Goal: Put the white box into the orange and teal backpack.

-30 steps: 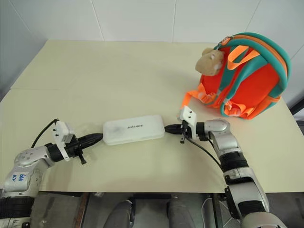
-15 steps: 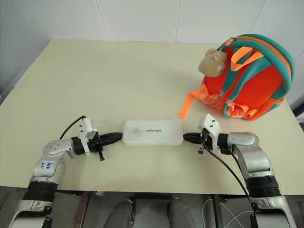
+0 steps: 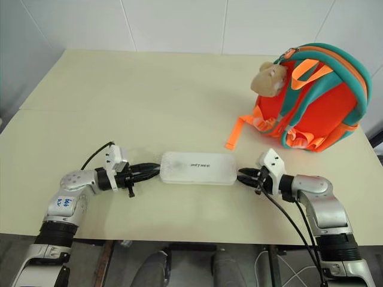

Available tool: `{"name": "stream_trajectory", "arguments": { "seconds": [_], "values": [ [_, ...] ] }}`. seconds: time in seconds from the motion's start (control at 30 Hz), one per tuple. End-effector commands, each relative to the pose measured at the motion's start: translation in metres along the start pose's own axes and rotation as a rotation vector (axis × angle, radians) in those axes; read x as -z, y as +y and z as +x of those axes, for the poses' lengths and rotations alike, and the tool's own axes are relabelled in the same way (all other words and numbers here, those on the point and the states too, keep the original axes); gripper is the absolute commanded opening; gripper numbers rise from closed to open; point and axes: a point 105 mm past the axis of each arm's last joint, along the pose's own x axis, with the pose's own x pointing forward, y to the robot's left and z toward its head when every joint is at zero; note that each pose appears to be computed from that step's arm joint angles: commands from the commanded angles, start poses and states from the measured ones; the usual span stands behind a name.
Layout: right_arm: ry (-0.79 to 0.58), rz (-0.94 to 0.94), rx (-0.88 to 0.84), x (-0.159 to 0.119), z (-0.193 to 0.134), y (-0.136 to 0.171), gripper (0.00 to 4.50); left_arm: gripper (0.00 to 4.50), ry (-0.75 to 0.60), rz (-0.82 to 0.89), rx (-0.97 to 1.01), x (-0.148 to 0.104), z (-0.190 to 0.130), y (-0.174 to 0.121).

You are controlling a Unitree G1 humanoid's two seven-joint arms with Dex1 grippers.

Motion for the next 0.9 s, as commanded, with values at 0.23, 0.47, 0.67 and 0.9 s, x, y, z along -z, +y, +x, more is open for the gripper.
{"name": "stream_trajectory", "arguments": {
  "seconds": [0.23, 0.47, 0.67, 0.9],
  "values": [
    [0.083, -0.043, 0.067, -0.008, -0.05, -0.029, 4.5, 4.1, 0.066, -0.037, -0.026, -0.014, -0.042, 0.011],
    [0.027, -0.097, -0.057, -0.036, -0.031, -0.012, 4.5, 4.46, 0.058, -0.346, 0.05, -0.017, -0.021, 0.011],
    [0.079, -0.103, -0.096, -0.028, -0.011, -0.01, 4.5, 4.46, 0.205, -0.793, 0.127, -0.004, -0.003, -0.006],
    [0.101, -0.076, -0.156, -0.023, 0.003, -0.002, 4.5, 4.46, 0.314, -0.845, 0.112, -0.002, -0.003, -0.012]
  ]
}}
